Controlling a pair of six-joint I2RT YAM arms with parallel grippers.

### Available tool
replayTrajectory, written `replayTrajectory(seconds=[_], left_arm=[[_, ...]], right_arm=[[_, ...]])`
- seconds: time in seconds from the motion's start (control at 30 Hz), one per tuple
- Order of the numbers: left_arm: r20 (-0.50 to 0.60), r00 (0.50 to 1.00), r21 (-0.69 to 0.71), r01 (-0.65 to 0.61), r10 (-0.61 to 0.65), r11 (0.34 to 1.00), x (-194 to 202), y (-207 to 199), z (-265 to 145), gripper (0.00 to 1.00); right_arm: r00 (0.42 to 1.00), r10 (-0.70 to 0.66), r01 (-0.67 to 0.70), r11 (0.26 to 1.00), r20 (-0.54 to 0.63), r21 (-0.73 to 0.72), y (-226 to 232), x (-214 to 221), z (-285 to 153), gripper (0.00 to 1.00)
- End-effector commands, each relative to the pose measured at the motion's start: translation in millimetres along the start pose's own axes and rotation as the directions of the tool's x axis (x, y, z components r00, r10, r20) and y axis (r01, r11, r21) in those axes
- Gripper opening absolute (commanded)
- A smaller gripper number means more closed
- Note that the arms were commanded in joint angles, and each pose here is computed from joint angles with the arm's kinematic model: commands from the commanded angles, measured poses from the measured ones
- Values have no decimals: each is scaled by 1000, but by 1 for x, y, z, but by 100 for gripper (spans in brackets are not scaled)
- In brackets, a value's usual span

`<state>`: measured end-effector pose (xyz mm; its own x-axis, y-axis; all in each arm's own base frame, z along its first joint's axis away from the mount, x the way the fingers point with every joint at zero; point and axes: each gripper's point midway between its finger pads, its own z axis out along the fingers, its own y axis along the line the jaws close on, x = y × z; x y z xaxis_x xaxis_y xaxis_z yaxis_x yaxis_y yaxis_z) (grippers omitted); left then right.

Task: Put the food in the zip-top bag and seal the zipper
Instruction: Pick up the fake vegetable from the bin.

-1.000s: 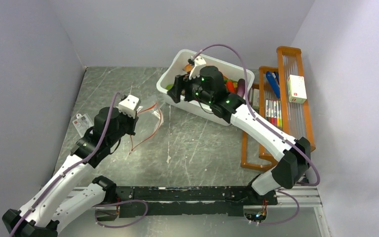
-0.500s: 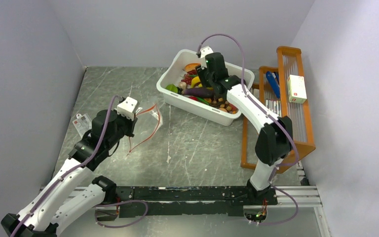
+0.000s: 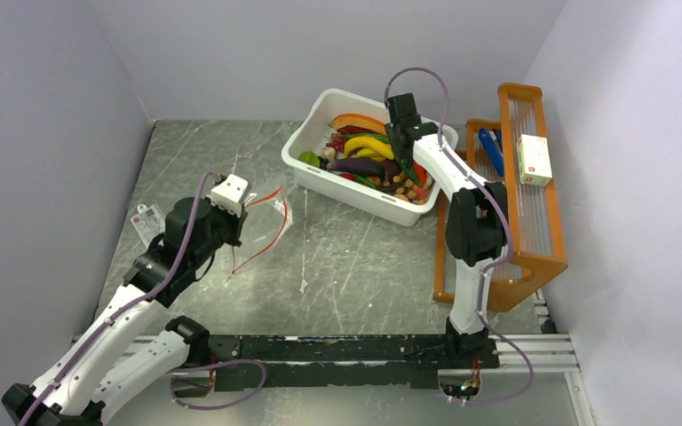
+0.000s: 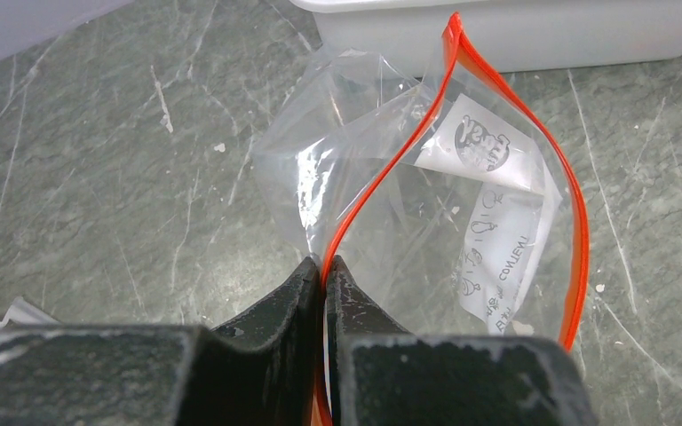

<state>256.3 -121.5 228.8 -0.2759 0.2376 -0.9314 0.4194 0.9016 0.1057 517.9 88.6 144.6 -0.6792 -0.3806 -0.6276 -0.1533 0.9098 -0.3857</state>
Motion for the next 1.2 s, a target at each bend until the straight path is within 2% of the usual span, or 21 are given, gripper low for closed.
replayTrajectory(seconds=[0.0, 0.23, 0.37, 0.63, 0.8, 0.87, 0.9, 0.97, 1.03, 1.17], left_arm=[[28, 1000, 14, -9, 9, 1000, -8, -2, 0, 7], [22, 1000, 36, -11, 10, 999, -7, -6, 1, 7], [23, 1000, 27, -7, 7, 1000, -7, -4, 0, 7], [44, 999, 6, -7, 7, 1000, -11, 0, -3, 7], [36, 999, 25, -2, 2, 1000, -8, -4, -3, 7], [36, 999, 25, -5, 4, 1000, -8, -4, -2, 7], [35, 999, 19, -6, 6, 1000, -8, -3, -2, 7], [33, 999, 10, -7, 7, 1000, -8, -1, -2, 7], [35, 999, 13, -6, 5, 1000, -9, -2, -3, 7], [45, 999, 17, -3, 2, 1000, -10, -2, -6, 7]], right_arm=[[996, 3, -1, 1000, -85, 22, -1, 21, 10, 39], [991, -21, 33, 995, -134, 89, -8, 40, 25, 42], [982, -27, 61, 982, -188, 176, -20, 52, 29, 42], [975, -30, 62, 988, -218, 138, -11, 60, 39, 35], [965, -37, 68, 991, -259, 111, -2, 77, 49, 47], [964, -36, 64, 993, -262, 102, 0, 76, 50, 41], [968, -29, 56, 993, -250, 101, -1, 71, 48, 32], [974, -14, 40, 993, -224, 113, -6, 60, 41, 21], [984, 6, 18, 991, -180, 130, -14, 43, 30, 17], [993, 48, -32, 989, -106, 147, -23, 14, 6, 16]])
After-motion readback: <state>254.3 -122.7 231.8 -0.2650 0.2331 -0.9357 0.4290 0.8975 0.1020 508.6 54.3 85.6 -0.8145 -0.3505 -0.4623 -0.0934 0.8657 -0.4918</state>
